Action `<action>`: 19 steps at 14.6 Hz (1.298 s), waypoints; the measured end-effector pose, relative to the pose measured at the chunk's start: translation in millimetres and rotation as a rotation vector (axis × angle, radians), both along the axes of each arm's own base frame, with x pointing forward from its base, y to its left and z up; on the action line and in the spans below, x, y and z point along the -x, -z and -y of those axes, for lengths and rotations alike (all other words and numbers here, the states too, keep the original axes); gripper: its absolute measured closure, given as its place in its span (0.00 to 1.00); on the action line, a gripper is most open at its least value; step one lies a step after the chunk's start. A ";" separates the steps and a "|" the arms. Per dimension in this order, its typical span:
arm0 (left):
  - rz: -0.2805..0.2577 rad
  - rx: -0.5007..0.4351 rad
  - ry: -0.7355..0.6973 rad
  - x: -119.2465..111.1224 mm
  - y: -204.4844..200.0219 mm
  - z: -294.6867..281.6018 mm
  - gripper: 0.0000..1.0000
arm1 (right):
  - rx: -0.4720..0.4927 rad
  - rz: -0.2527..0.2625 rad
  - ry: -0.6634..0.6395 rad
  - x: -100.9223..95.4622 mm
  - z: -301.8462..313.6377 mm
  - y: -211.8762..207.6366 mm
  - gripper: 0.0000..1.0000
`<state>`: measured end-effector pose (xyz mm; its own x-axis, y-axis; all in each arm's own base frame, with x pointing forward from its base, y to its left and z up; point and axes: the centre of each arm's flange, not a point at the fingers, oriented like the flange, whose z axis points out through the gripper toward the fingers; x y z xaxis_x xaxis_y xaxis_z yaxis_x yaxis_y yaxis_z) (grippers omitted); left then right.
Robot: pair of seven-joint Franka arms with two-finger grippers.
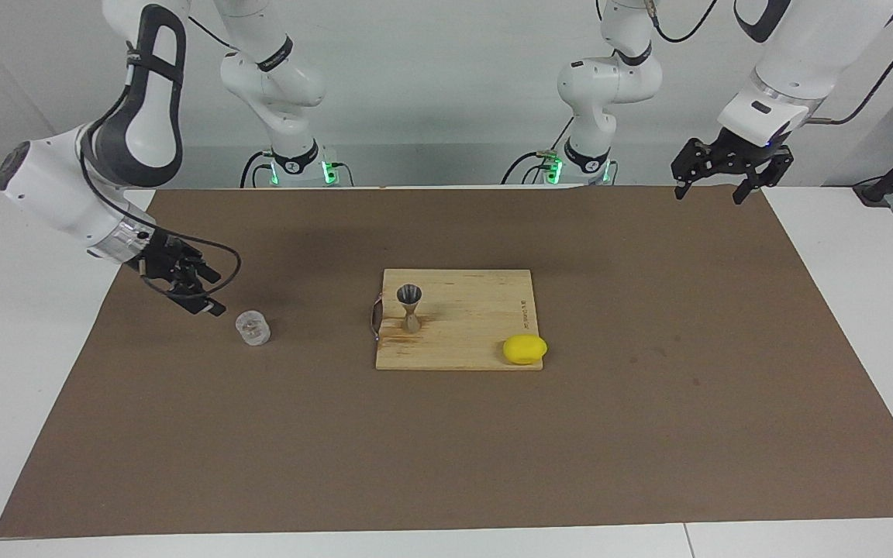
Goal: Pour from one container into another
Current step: 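Set the glass cup down, open the right gripper and withdraw it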
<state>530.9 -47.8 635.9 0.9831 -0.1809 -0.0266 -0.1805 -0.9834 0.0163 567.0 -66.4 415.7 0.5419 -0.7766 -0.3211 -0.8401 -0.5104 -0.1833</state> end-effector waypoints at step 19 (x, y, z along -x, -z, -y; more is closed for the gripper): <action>0.000 0.000 0.000 0.0 0.0 0.0 0.00 | 0.385 0.232 -0.713 -11.8 -86.3 -170.5 0.00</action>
<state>530.9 -47.8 635.9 0.9831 -0.1809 -0.0266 -0.1805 -0.9834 0.0163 578.8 19.9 586.2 0.9637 -0.2561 0.0759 -0.2556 -0.9666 -0.0160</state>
